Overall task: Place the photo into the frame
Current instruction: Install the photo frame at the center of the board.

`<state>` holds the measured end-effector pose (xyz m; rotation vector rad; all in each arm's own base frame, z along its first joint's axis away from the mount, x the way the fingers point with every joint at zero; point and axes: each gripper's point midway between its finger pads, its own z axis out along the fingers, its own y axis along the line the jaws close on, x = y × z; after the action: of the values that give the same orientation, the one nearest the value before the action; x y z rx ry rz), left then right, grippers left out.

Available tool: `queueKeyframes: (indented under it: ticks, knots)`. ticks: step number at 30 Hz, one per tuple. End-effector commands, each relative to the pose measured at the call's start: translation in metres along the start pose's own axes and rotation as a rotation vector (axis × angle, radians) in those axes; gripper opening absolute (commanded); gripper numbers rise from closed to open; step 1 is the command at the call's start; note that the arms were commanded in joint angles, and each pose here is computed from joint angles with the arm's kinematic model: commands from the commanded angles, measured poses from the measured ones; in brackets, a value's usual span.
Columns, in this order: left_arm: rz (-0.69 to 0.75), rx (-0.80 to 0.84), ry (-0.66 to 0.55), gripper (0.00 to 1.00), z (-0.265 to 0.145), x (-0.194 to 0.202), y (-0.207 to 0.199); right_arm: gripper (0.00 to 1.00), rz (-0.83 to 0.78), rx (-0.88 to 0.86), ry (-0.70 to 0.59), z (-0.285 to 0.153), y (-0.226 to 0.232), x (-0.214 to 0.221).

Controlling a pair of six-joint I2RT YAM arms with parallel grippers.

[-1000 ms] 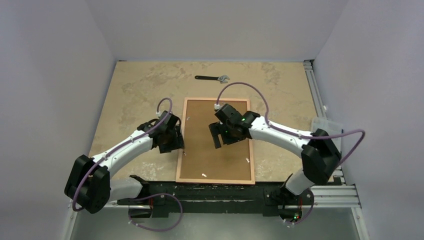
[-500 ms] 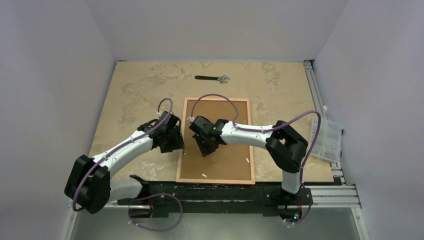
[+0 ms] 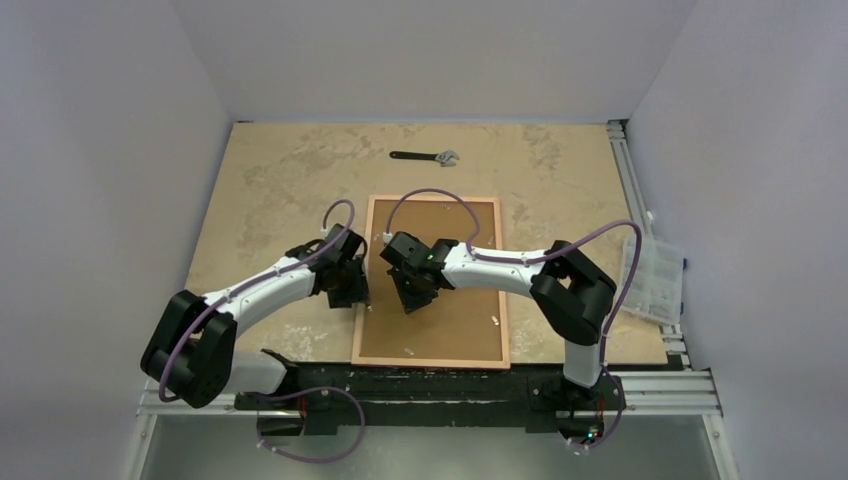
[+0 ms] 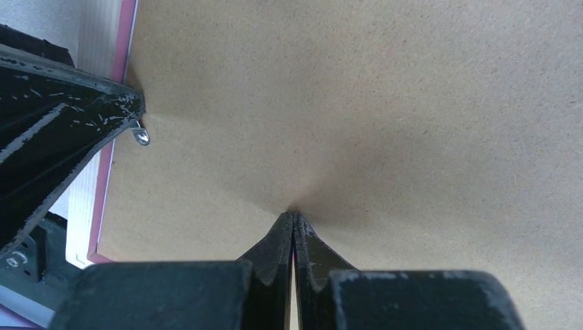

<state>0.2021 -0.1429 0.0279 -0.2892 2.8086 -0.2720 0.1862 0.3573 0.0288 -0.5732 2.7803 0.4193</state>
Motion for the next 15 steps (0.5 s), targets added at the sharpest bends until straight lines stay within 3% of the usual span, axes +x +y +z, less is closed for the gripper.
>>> queueKeyframes:
  ticks: [1, 4, 7, 11, 15]
  knots:
    - [0.033, 0.009, 0.020, 0.44, 0.006, 0.003, -0.006, 0.00, 0.006, 0.075, 0.095, 0.032, -0.020, 0.033]
    - [0.044, -0.014, 0.029, 0.43, 0.007, 0.004, -0.005, 0.00, 0.005, 0.076, 0.095, 0.032, -0.020, 0.033]
    - [0.055, -0.040, 0.036, 0.35, 0.009, 0.006, -0.003, 0.00, 0.003, 0.077, 0.097, 0.032, -0.021, 0.034]
    - [0.065, -0.098, 0.057, 0.14, 0.012, 0.009, 0.004, 0.00, 0.002, 0.079, 0.096, 0.032, -0.021, 0.034]
    - [0.066, -0.115, 0.067, 0.00, 0.015, 0.011, 0.006, 0.00, 0.000, 0.079, 0.097, 0.032, -0.021, 0.034]
